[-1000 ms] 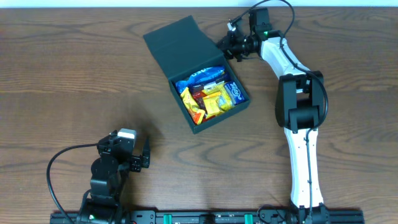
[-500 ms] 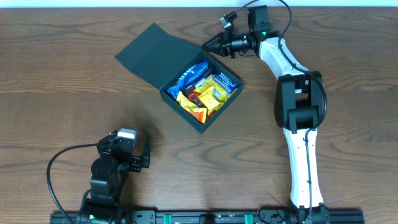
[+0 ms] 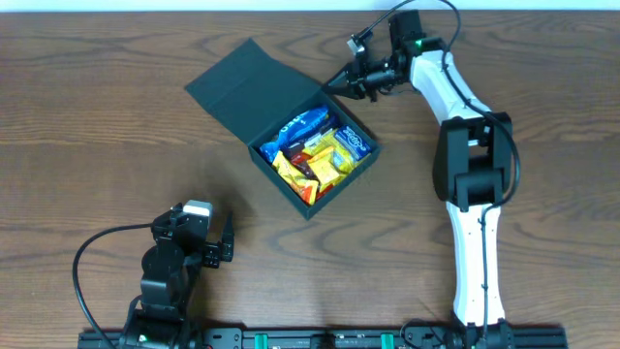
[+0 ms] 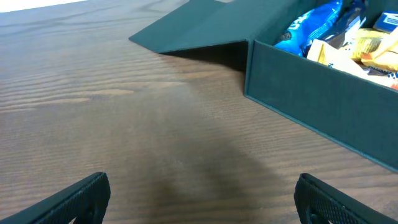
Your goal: Pack container
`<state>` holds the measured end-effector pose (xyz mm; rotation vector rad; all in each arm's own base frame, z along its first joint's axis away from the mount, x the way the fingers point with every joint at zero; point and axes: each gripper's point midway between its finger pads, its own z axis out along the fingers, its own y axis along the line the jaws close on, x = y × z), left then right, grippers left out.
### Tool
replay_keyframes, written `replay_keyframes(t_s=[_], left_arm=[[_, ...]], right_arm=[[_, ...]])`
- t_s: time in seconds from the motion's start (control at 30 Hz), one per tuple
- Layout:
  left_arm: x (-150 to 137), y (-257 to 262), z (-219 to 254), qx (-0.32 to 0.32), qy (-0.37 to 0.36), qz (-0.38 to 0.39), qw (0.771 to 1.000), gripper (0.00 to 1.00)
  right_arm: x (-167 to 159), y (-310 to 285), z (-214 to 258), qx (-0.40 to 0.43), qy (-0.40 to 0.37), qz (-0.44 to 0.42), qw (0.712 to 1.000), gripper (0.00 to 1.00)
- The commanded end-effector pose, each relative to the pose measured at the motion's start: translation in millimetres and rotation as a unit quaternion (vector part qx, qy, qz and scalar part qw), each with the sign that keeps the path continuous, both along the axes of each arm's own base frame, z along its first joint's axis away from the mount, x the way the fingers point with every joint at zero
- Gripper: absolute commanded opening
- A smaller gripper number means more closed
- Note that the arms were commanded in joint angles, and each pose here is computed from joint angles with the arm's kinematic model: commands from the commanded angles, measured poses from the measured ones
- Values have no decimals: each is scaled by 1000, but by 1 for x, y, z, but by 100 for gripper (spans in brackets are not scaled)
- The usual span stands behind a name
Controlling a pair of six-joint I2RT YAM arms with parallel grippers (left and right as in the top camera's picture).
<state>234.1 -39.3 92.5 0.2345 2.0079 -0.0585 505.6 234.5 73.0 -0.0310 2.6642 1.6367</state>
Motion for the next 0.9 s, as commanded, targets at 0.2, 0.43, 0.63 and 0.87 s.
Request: replay_keyframes(t_s=[0.2, 0.43, 0.63, 0.87], left_arm=[[-3, 3, -14, 10, 13, 5, 1000, 95], [-3, 3, -14, 10, 13, 5, 1000, 95], [-3, 3, -14, 10, 13, 5, 1000, 95], [-3, 3, -14, 10, 13, 5, 1000, 95]], right_arm=[[-18, -35, 18, -211, -91, 27, 973, 2], [-53, -58, -9, -378, -51, 64, 922, 2], [-63, -93, -18, -510, -32, 53, 858, 2], [-65, -96, 8, -520, -43, 30, 853, 2]])
